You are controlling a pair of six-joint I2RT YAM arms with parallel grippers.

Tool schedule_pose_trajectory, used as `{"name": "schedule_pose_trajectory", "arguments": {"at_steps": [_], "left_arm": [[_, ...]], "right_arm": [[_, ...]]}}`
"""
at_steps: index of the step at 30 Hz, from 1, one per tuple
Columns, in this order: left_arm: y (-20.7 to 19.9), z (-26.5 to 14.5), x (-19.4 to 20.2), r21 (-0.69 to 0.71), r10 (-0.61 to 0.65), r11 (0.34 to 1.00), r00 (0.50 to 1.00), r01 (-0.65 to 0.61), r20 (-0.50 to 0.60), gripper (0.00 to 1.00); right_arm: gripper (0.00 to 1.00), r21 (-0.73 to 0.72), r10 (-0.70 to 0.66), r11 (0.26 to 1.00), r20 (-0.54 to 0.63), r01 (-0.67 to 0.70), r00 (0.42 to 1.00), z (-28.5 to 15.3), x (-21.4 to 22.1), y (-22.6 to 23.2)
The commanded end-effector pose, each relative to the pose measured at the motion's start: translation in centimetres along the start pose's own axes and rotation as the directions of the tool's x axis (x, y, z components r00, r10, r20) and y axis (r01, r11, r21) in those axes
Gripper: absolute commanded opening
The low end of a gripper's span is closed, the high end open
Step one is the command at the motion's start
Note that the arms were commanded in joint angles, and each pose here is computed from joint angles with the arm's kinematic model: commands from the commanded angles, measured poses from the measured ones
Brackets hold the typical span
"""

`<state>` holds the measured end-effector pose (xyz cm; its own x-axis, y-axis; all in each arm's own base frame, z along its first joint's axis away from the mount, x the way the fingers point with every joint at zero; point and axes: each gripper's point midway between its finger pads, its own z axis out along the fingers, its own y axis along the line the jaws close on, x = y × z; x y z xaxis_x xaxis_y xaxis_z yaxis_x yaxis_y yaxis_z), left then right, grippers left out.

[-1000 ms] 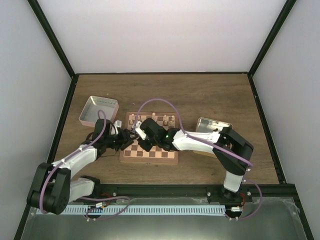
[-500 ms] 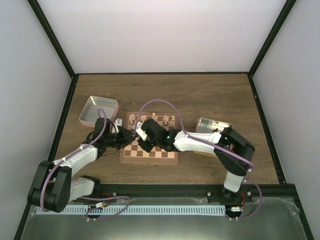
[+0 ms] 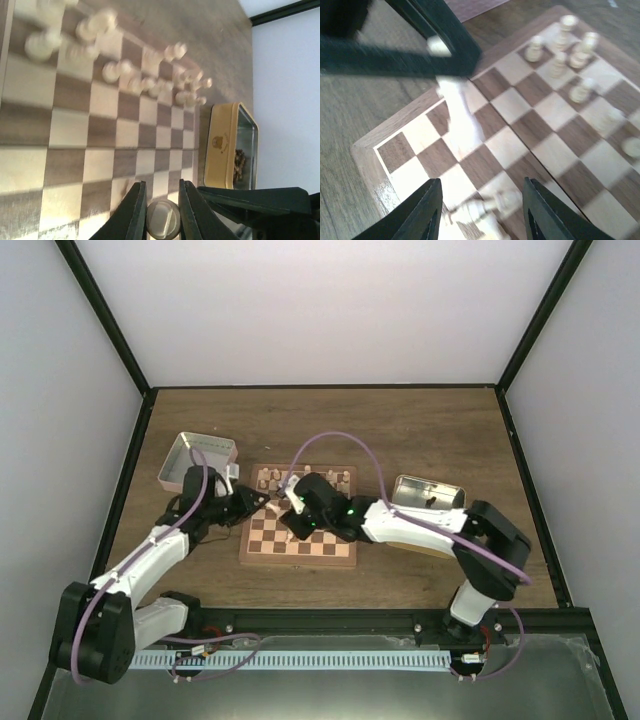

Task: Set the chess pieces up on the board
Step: Pick up the chess piece from the chessboard, then place the chess piece on the chessboard.

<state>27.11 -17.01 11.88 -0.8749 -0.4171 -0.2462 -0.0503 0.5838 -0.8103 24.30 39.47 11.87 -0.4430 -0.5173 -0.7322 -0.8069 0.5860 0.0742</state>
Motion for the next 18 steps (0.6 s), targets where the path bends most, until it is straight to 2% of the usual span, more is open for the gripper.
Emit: {"name": "schedule_pose_trajectory", "arguments": {"at_steps": [1,6,10,18], "left_arm": [[-2.3,-1.4,-2.9,-0.055,0.190,0.981,0.978,-0.185,0.092,0.06],[-4.8,-1.3,-6.1,-0.159,0.316,0.943,0.935,-0.292,0.162,0.06],[-7.9,-0.8,-9.2,-0.280,0.442,0.884,0.865,-0.375,0.236,0.06],[-7.7,3.6,-10.0,-0.501,0.610,0.732,0.772,-0.462,0.178,0.06]], "right_arm": [[0.48,0.023,0.200,0.979,0.088,-0.203,0.976,-3.6,-1.6,-2.7],[0.49,0.083,0.409,0.898,0.204,-0.432,0.889,-7.3,-2.1,-7.5],[0.49,0.090,0.456,0.857,0.328,-0.508,0.827,-9.8,-2.7,-9.1],[0.49,0.139,0.546,0.738,0.452,-0.660,0.705,-12.8,-1.7,-11.8]]}}
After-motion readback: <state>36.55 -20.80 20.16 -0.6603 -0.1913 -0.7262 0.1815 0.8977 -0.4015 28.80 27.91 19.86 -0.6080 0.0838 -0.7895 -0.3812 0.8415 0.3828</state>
